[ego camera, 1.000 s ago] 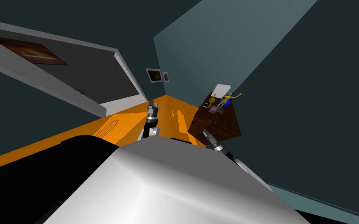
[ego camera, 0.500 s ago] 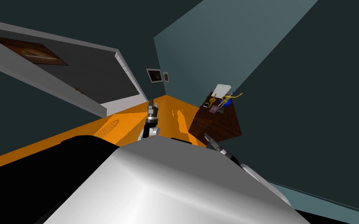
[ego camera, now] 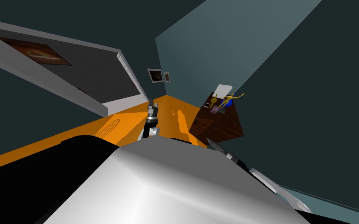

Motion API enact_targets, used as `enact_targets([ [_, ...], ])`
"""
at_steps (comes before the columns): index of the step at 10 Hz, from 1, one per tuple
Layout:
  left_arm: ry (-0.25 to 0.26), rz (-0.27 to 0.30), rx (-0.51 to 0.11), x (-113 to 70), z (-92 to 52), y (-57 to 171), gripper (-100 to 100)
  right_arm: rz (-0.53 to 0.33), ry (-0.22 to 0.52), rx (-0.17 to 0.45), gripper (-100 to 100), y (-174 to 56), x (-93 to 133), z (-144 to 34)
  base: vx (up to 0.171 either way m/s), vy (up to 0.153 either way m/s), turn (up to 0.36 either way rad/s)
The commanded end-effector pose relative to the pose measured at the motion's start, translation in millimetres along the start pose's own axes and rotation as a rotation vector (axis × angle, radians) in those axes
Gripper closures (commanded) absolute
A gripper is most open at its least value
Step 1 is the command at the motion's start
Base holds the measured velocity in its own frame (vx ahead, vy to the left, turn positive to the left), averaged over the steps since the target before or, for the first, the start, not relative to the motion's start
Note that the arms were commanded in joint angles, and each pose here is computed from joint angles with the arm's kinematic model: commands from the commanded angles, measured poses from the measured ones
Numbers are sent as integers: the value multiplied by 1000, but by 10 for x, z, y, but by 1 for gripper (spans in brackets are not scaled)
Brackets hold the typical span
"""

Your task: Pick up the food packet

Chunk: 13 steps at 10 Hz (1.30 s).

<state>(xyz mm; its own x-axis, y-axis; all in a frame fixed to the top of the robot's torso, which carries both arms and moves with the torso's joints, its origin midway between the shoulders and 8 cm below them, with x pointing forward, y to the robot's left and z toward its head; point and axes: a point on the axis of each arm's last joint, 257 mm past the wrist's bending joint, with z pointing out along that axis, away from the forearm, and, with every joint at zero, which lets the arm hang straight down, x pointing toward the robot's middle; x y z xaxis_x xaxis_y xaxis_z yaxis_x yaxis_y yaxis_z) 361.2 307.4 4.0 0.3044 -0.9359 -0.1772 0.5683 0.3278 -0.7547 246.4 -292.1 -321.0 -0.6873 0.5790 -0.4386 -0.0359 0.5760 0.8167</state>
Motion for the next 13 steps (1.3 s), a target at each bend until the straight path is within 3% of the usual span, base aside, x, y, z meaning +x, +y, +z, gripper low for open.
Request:
enact_targets([
  [1, 0, 0, 0, 0, 0, 0, 0, -24, 45, 54, -100, -226, 48, -173, 6, 11, 68],
  [2, 0, 0, 0, 0, 0, 0, 0, -42, 61, 66, -100, -250, 19, -213, 8, 8, 38],
  [3, 0, 0, 0, 0, 0, 0, 0, -58, 94, 109, -100, -419, 56, -360, 20, 5, 88],
  [5, 0, 0, 0, 0, 0, 0, 0, -81, 114, 124, -100, -447, 13, -413, 15, 0, 15],
  [8, 0, 0, 0, 0, 0, 0, 0, -147, 200, 217, -100, -761, -20, -783, 28, -7, 98],
  [13, 0, 0, 0, 0, 0, 0, 0, -267, 326, 326, -100, -1022, -257, -1256, 51, -26, 103],
])
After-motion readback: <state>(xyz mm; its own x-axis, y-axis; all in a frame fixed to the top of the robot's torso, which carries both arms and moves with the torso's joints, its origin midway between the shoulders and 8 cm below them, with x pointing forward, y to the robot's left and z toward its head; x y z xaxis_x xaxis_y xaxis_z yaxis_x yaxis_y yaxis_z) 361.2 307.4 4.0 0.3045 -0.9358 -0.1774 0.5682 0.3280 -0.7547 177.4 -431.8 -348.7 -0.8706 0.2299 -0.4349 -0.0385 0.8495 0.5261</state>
